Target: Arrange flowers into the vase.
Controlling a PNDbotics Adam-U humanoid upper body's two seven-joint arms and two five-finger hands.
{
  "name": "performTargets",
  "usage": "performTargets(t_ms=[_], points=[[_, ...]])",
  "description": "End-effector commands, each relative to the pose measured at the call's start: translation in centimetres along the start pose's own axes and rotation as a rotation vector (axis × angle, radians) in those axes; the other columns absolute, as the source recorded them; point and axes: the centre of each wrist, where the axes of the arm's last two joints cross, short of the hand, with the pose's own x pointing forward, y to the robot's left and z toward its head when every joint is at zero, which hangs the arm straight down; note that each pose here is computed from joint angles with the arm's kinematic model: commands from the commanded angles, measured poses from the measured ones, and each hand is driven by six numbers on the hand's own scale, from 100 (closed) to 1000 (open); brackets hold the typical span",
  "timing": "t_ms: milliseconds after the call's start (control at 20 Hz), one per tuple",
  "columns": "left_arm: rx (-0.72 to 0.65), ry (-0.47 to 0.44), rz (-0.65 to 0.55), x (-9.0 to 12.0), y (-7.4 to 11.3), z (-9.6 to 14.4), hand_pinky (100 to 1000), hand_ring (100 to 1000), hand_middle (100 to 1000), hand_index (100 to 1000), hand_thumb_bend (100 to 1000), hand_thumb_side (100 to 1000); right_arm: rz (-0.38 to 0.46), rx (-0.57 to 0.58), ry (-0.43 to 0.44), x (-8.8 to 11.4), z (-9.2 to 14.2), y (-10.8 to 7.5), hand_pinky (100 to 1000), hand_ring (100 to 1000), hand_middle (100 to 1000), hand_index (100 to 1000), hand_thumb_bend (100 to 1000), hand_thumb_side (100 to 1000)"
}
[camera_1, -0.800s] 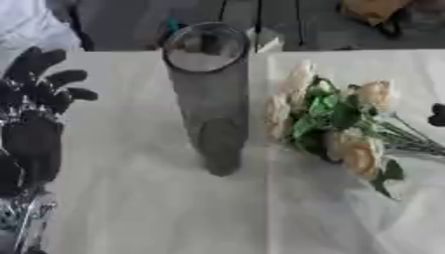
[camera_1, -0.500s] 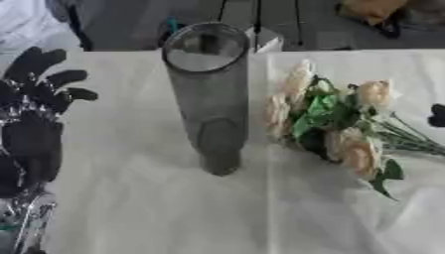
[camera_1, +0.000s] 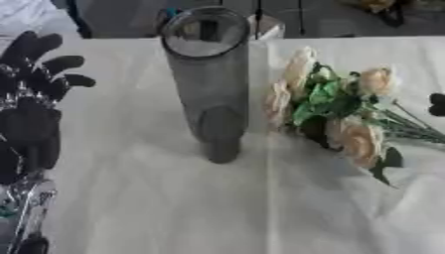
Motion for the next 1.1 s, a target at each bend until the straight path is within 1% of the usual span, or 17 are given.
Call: performTargets(t_ms=[50,400,650,800,1100], points=[[-0.017,-0.020,-0.005,0.4,0.2,-0.4,635,752,807,915,180,1000,0.069,0.065,-0.034,1.2,-0.4,-1.4,842,705,563,876,100,1000],[-0.020,-0.016,0.001,0.4,0.3,-0.4,636,753,807,915,180,1000,0.203,0.145,-0.067,2.5,-0.3,-3.6,831,761,595,889,100,1000],[-0.025,-0.012,0.004,0.5,0.4,-0.3,637,754,808,915,180,1000,0.292,0.192,-0.098,3.6,-0.6,-5.1,808,760,600,887,100,997],[-0.028,-0.009,0.004,0.5,0.4,-0.3,637,754,808,915,178,1000,0.328,0.218,-0.125,4.0,-0.9,-5.7,790,764,608,883,100,973],[-0.047,-0.005,0.002,0.5,0.5,-0.2,638,755,809,916,174,1000,0.450,0.335,-0.161,5.6,-1.7,-7.4,767,790,641,889,100,914]])
